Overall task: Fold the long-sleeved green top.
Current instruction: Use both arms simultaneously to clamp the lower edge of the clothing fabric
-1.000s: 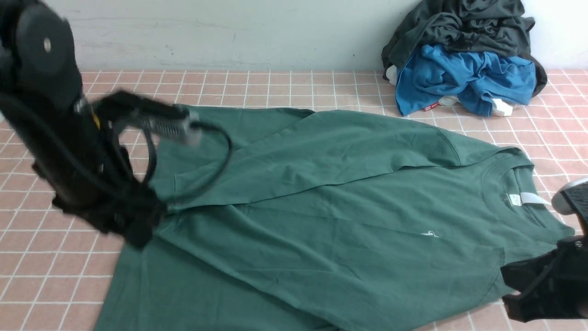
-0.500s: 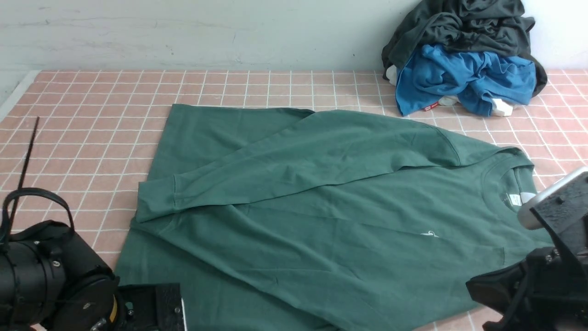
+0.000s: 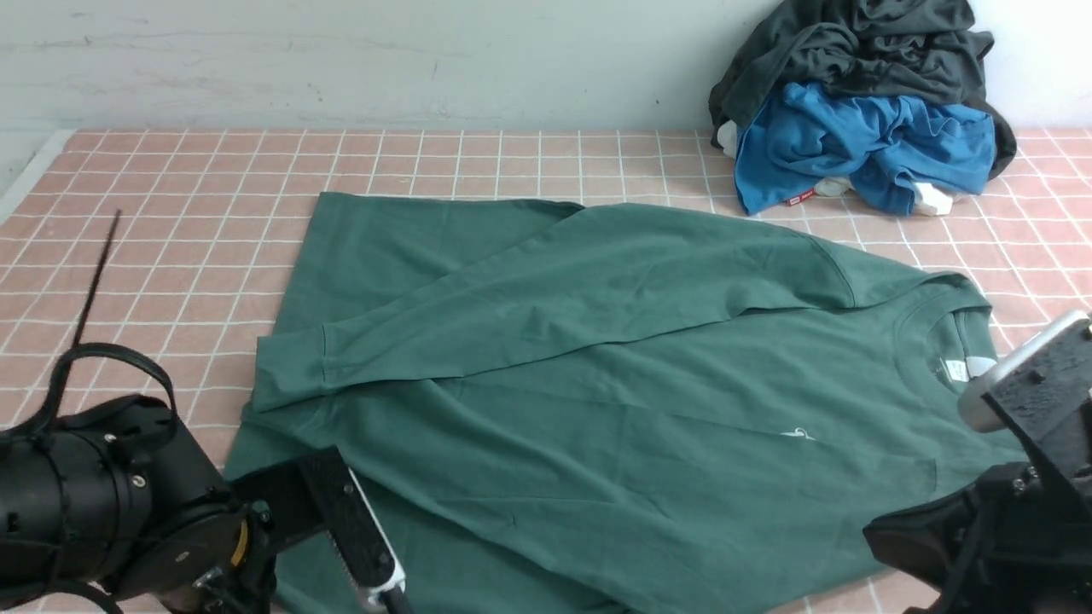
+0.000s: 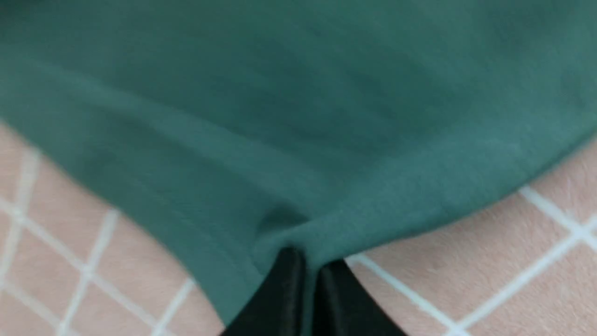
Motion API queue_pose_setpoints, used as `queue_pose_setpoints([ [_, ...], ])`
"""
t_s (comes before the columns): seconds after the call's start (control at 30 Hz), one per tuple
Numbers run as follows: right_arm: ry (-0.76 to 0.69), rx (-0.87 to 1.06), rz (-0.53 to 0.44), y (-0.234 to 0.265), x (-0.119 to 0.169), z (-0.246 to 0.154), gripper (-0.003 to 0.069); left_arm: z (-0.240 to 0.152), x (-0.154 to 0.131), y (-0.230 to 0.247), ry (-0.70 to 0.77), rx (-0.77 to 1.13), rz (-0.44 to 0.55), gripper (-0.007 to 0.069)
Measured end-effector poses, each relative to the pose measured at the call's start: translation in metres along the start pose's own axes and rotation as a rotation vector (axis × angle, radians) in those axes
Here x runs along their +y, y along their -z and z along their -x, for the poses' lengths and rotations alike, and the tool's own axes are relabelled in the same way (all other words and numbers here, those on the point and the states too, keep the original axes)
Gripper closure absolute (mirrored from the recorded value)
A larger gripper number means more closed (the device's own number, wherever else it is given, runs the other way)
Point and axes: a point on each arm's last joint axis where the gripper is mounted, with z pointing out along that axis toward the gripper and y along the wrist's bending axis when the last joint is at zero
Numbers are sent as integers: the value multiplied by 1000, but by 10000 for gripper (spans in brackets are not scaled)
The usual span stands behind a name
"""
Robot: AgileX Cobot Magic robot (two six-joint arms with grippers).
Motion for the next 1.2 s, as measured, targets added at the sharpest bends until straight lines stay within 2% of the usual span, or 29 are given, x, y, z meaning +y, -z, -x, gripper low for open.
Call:
queue_pose_setpoints([
  [0.27, 223, -38, -31, 9, -2, 12, 647, 1, 18, 42, 125, -95, 102, 630],
  [0.3, 271, 8, -40, 4, -5, 10, 607, 0, 19, 48, 154, -111, 111, 630],
  [0.33, 287, 18, -45, 3, -6, 9, 601, 0, 19, 49, 157, -113, 113, 630],
  [0.57, 604, 395, -55, -53, -31, -16, 301, -2, 20, 55, 241, -134, 113, 630],
  [0.73, 724, 441, -87, -90, -44, -23, 228, -1, 23, 61, 258, -116, 116, 629],
  [0.83, 753, 437, -88, -107, -47, -27, 257, 0, 25, 65, 277, -108, 109, 629],
  [0.93, 760, 407, -99, -117, -48, -25, 358, 0, 24, 66, 289, -101, 98, 629],
  [0.97, 762, 406, -100, -117, -48, -25, 358, 0, 24, 66, 291, -98, 96, 629],
  [1.0, 746, 406, -105, -118, -49, -25, 438, -1, 23, 66, 299, -88, 87, 629],
  [1.1, 697, 443, -129, -111, -51, -24, 595, -5, 21, 70, 323, -62, 67, 629],
  [1.2, 652, 451, -186, -92, -53, -12, 650, -13, 19, 80, 349, -59, 59, 629],
])
